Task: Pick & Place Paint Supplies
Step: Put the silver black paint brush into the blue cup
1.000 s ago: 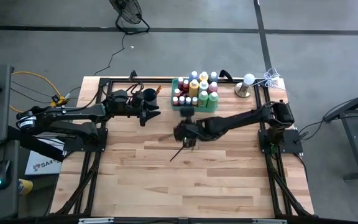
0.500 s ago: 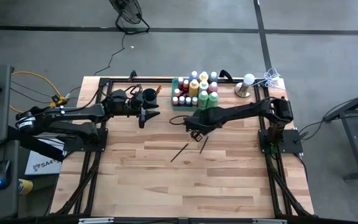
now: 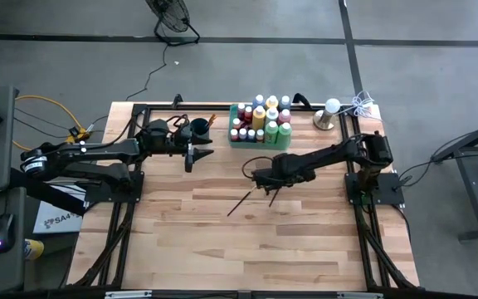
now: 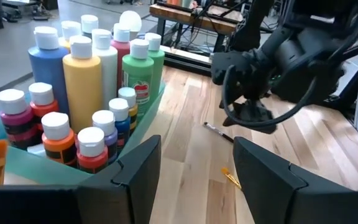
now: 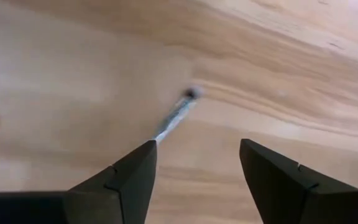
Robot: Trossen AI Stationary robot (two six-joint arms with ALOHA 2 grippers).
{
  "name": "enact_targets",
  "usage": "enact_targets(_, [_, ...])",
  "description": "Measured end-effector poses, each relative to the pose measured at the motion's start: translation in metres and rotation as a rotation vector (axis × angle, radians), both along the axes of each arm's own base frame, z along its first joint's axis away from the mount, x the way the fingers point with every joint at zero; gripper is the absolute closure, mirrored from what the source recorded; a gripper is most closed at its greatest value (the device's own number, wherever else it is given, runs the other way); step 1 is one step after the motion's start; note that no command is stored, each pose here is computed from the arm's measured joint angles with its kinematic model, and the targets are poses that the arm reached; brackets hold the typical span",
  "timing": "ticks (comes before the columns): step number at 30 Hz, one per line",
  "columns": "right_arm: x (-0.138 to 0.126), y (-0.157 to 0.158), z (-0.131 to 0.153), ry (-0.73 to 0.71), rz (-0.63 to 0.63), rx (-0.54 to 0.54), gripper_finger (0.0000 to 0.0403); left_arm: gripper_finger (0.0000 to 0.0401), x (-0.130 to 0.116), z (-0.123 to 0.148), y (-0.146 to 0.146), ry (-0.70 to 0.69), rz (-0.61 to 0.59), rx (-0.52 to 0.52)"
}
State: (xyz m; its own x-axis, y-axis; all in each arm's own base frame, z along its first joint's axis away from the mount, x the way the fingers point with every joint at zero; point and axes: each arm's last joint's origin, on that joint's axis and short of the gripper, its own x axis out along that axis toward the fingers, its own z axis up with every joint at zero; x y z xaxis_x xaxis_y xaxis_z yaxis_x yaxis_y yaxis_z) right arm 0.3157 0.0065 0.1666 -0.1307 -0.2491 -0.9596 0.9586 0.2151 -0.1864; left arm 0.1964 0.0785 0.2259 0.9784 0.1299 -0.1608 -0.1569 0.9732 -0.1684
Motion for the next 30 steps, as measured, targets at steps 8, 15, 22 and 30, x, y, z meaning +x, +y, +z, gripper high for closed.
enact_targets(8, [-0.005, -0.020, -0.013, -0.036, -0.151, -0.057, 0.0180, 0.0203, 0.000, 0.001, 0.000, -0.004, -0.002, 0.014])
enact_targets(15, [0.005, -0.034, -0.014, -0.150, -0.175, -0.057, 0.0180, 0.0203, 0.000, 0.001, 0.000, -0.004, -0.002, 0.014])
enact_targets(22, [0.006, -0.035, -0.016, -0.165, -0.215, -0.059, 0.0181, 0.0203, 0.000, 0.000, 0.000, -0.001, -0.005, 0.034])
enact_targets(30, [0.002, -0.035, -0.033, -0.218, -0.278, -0.060, 0.0181, 0.0203, 0.000, 0.000, 0.000, 0.001, -0.008, 0.052])
